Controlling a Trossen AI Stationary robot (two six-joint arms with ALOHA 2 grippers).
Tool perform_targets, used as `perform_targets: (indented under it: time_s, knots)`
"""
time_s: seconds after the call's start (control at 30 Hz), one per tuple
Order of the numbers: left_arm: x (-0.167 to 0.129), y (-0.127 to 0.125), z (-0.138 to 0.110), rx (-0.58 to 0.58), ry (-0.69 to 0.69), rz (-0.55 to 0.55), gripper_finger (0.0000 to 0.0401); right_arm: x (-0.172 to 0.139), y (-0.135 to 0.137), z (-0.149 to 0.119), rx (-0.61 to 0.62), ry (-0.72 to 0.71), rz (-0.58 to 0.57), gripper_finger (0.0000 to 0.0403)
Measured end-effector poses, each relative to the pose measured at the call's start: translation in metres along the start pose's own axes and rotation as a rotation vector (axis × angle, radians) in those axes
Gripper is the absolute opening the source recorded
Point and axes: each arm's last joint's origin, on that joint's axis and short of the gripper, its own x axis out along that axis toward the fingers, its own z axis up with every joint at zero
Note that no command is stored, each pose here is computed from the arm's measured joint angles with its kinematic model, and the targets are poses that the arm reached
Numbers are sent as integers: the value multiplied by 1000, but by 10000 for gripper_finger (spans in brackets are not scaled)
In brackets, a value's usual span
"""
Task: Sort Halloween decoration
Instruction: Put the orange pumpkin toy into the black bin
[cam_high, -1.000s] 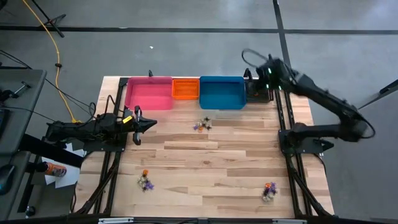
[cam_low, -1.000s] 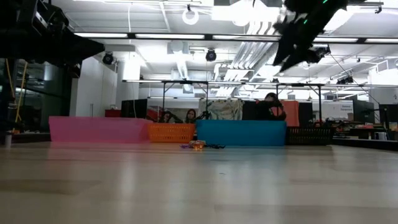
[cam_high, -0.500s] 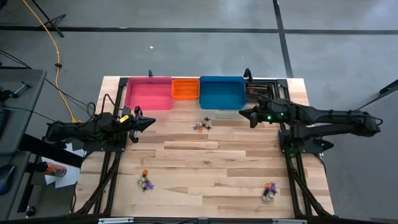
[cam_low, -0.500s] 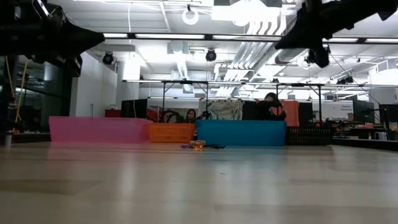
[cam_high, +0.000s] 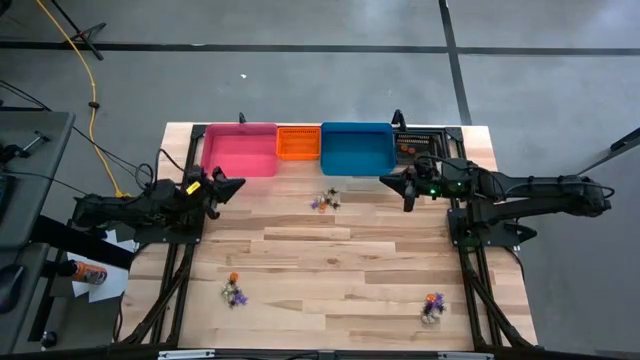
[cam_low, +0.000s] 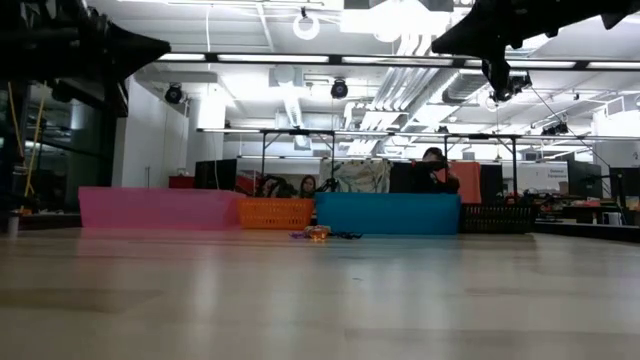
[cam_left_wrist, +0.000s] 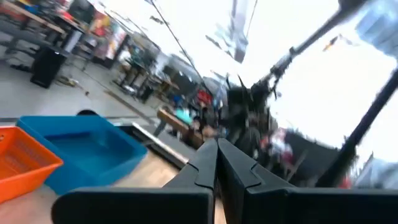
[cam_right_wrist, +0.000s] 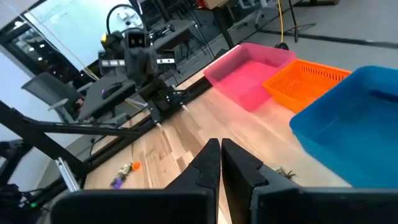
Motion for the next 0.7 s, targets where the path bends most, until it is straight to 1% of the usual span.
perform_targets:
  time_s: [0.1,0.17,0.2,0.3,0.37,0.43,0.5,0.57,0.7]
  knots:
    - [7,-9,11,1,16,11,9,0,-1,1,-43,-3,-6,11]
    - [17,-17,19,23,85,36,21,0,-3,1,-62,-8,-16,11]
    - [23,-22,22,42,151,52,29,0,-3,2,-65,-10,-21,11]
    - [41,-41,36,79,424,64,58,1,-6,3,-63,-17,-35,11]
    - [49,-51,41,76,669,76,80,1,-6,4,-63,-19,-39,11]
    - [54,-63,46,44,895,72,99,1,-7,4,-62,-18,-44,11]
    - [57,-73,45,-7,1101,73,115,1,-7,3,-63,-14,-46,11]
    - [57,-84,40,-42,1244,66,126,1,-7,3,-63,-12,-47,11]
    - [50,-102,16,-70,1419,65,133,1,-8,2,-66,6,-57,11]
